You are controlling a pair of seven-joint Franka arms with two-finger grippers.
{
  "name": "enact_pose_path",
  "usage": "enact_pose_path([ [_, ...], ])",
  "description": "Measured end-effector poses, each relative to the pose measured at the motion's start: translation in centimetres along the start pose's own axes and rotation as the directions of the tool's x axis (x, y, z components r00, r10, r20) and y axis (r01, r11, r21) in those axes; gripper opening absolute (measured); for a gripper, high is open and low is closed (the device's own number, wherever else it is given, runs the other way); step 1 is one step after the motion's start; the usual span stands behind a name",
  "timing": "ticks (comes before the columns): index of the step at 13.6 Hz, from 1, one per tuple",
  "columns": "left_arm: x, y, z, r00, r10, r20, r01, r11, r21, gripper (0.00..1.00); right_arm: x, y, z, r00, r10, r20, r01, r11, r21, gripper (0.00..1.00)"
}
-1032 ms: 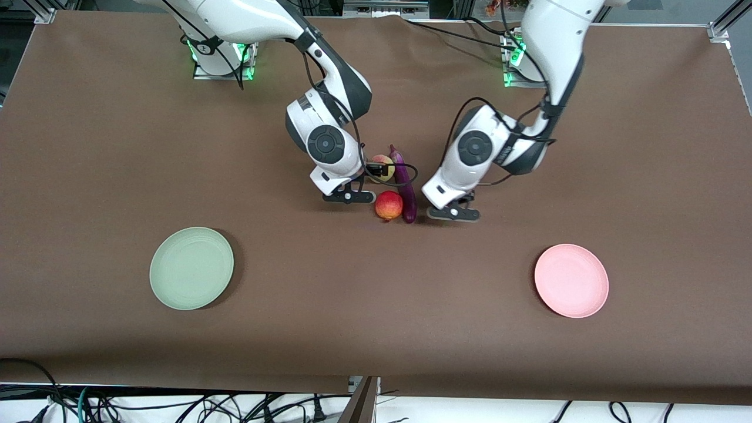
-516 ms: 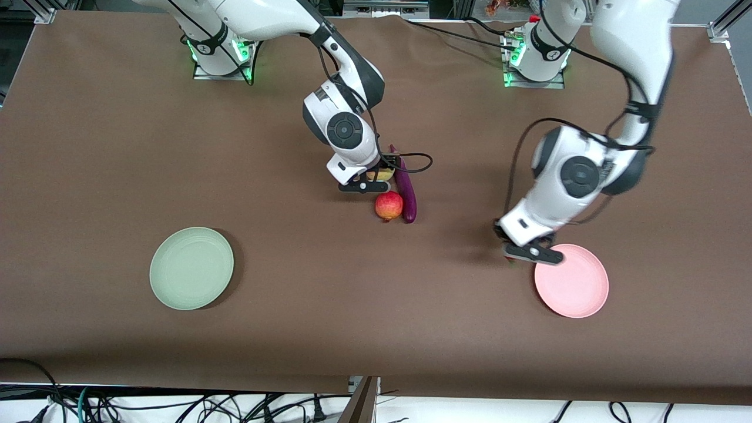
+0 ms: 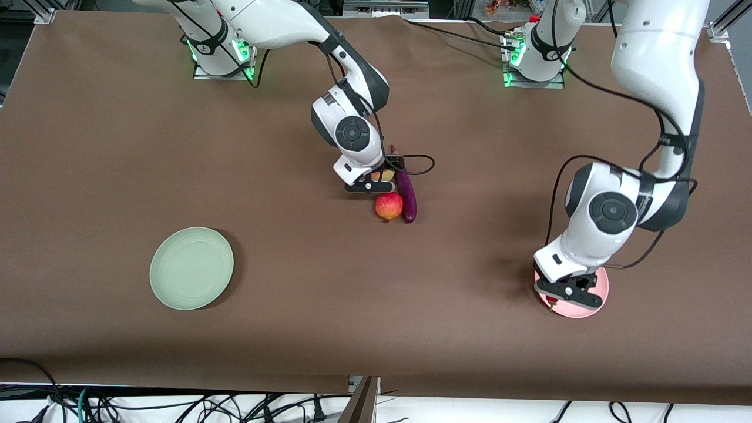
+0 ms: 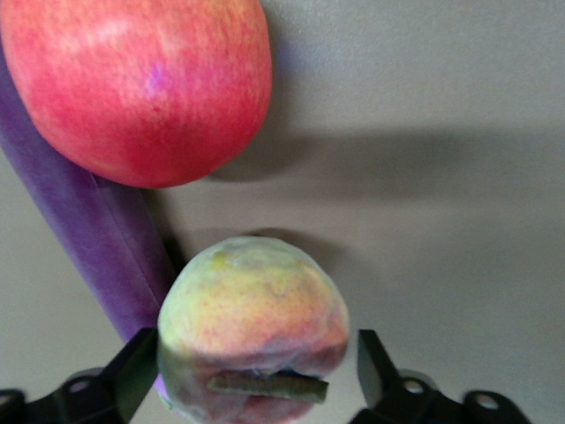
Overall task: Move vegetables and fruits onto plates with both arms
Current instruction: 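Carry the chili to the pink plate while the right gripper grasps the peach, then lower the chili onto the pink plate while the right gripper carries the peach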
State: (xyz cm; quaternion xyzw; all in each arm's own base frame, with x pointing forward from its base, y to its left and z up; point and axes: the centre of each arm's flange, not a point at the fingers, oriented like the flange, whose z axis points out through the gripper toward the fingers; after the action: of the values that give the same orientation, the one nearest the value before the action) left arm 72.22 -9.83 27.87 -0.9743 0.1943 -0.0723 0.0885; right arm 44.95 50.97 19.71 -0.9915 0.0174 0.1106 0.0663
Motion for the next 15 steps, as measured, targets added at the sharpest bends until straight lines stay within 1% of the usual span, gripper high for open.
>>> enact_pose_path([
  [1, -0.2, -1.0, 1.4, 1.000, 0.008, 0.013, -0.008, 1.000, 0.000, 0.23, 0.0, 0.0, 0.1, 1.000, 0.000, 0.000, 0.000, 1.000, 0.000, 0.93],
  [2, -0.7, -1.9, 2.7, 1.000, 0.010, 0.029, -0.010, 1.000, -0.003, 0.23, 0.1, 0.0, 0.0, 1.000, 0.001, -0.002, -0.001, 1.000, 0.003, 0.86],
  [3, -1.3, -2.4, 3.9, 0.999, 0.007, 0.051, -0.007, 1.000, -0.008, 0.23, 0.1, 0.0, 0.0, 1.000, 0.001, -0.002, -0.001, 1.000, 0.003, 0.82],
  [6, -2.7, -1.7, 6.7, 0.994, 0.015, 0.104, -0.012, 1.000, -0.028, 0.23, 0.5, 0.1, -0.7, 1.000, 0.004, -0.010, -0.004, 1.000, 0.007, 0.81],
  [7, -2.8, -1.4, 7.2, 0.994, 0.019, 0.111, -0.015, 0.999, -0.033, 0.27, 1.1, 0.4, -2.2, 1.000, 0.012, -0.009, -0.012, 1.000, 0.003, 0.81],
  [8, -2.9, -1.2, 7.5, 0.993, 0.021, 0.116, -0.017, 0.999, -0.035, 0.28, 1.9, 1.3, -4.3, 1.000, 0.029, 0.002, -0.029, 1.000, -0.010, 0.81],
  [9, -3.1, -1.1, 7.7, 0.993, 0.022, 0.120, -0.017, 0.999, -0.037, 0.34, 3.1, 3.0, -7.0, 0.999, 0.043, 0.017, -0.043, 0.999, -0.027, 0.81],
  [11, -3.0, -1.1, 7.4, 0.993, 0.022, 0.120, -0.018, 0.999, -0.037, 0.52, 6.6, 9.1, -12.1, 0.999, 0.028, 0.047, -0.025, 0.998, -0.063, 0.81],
  [12, -2.8, -1.2, 6.7, 0.992, 0.023, 0.123, -0.018, 0.999, -0.037, 0.63, 8.9, 13.4, -14.1, 0.998, 0.011, 0.059, -0.006, 0.997, -0.078, 0.81],
  [13, -2.4, -1.1, 5.6, 0.992, 0.024, 0.123, -0.019, 0.999, -0.037, 0.72, 11.2, 17.9, -15.6, 0.998, -0.016, 0.060, 0.021, 0.996, -0.086, 0.81],
  [15, -1.4, -0.3, 2.1, 0.993, 0.032, 0.112, -0.027, 0.998, -0.048, 0.94, 15.7, 28.2, -17.3, 0.995, -0.081, 0.051, 0.085, 0.993, -0.086, 0.81],
])
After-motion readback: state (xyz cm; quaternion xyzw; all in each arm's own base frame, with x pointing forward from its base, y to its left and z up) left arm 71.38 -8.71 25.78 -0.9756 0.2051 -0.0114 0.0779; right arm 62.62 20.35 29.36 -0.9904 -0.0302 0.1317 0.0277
